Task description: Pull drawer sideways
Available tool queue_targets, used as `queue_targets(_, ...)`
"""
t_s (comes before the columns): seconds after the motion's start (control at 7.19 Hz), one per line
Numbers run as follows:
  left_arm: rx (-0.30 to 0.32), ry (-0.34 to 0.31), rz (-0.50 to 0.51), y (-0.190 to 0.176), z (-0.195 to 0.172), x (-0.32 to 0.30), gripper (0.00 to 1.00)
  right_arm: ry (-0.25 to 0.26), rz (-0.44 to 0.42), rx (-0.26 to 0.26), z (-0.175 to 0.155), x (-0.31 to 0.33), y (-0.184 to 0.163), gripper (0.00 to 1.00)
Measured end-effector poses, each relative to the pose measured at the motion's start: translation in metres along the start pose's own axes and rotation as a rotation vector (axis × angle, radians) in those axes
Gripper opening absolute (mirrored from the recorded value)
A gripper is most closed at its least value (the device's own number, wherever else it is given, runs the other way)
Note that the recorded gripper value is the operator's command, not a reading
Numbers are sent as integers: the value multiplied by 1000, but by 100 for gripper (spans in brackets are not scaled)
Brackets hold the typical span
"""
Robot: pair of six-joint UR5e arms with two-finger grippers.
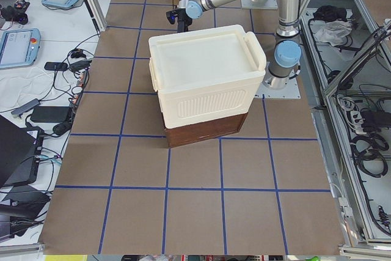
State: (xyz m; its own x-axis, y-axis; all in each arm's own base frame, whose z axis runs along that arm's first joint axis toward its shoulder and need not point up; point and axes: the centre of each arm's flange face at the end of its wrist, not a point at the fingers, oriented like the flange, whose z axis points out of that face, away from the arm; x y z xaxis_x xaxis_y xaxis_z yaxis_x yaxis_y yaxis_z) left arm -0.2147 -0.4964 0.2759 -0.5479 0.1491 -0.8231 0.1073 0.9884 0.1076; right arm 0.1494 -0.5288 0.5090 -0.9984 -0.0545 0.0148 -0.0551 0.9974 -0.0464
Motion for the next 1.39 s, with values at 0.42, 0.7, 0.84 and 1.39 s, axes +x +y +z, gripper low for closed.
queue_targets(0.42,46,445,-131,6,-72,-74,100,0,0,0,0,0,0,100)
queue_targets(0.7,61,741,-248,28,-90,-136,100,0,0,0,0,0,0,100)
queue_targets(0.84,79,842,-303,41,-95,-166,100,0,0,0,0,0,0,100)
queue_targets(1.39,118,960,-399,74,-98,-215,100,0,0,0,0,0,0,100)
